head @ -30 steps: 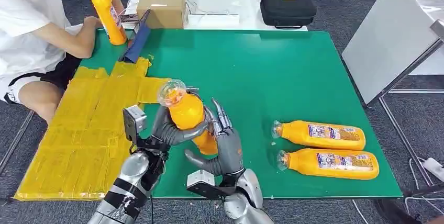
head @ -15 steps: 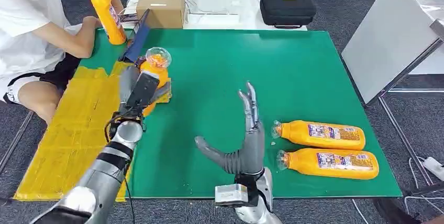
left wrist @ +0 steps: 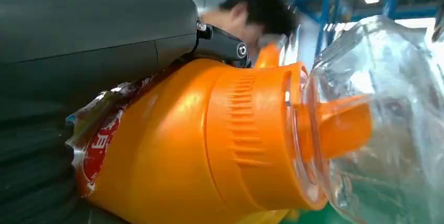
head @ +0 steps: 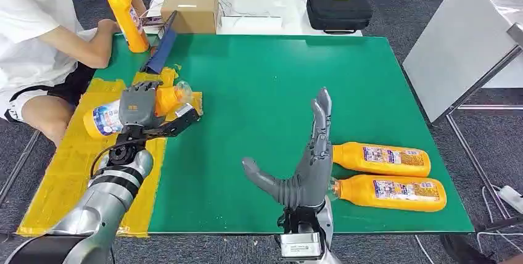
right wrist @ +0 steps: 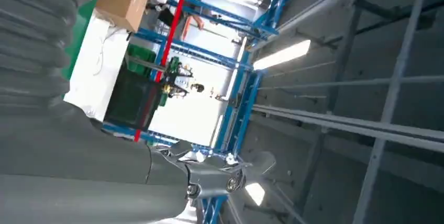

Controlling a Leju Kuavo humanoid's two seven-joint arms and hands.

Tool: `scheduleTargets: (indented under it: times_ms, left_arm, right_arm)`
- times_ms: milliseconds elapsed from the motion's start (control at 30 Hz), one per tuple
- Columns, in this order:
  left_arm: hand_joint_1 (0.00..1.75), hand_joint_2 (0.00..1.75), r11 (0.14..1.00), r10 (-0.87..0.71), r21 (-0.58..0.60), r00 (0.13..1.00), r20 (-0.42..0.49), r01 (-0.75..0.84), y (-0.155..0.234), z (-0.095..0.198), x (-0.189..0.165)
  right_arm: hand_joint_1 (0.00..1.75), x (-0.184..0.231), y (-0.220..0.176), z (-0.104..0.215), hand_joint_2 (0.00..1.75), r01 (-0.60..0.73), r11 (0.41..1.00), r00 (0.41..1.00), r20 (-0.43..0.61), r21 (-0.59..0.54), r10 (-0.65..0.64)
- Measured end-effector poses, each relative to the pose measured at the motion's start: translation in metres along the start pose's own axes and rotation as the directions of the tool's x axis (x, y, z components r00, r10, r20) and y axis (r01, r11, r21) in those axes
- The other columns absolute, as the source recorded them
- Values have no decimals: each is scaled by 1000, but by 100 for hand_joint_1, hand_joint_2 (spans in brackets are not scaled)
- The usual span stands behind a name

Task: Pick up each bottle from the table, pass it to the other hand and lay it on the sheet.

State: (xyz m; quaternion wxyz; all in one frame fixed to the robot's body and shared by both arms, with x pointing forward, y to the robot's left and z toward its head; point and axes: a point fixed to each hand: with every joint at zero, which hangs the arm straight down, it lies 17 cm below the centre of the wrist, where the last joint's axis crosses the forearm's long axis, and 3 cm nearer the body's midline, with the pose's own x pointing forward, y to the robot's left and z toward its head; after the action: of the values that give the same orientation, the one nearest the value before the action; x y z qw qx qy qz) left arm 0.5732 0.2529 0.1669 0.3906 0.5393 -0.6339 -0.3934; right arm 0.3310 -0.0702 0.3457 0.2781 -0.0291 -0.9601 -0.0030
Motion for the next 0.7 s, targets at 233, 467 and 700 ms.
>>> scheduleTargets:
  times_ms: [233, 467, 700]
  left_arm:
    - [175, 175, 997, -16, -72, 1000, -8, 15, -26, 20, -9]
    - [175, 175, 983, 45, -176, 999, -26, -49, -61, 46, -14]
    - [162, 175, 952, 110, -279, 992, -59, -122, -89, 70, -16]
  right_arm:
    - [0, -1, 1, 3, 175, 1, 1000, 1000, 2, 18, -1]
    - [0, -23, 24, 8, 175, 53, 989, 994, -97, 135, -40]
    - [0, -44, 36, 19, 175, 81, 975, 987, -152, 207, -49]
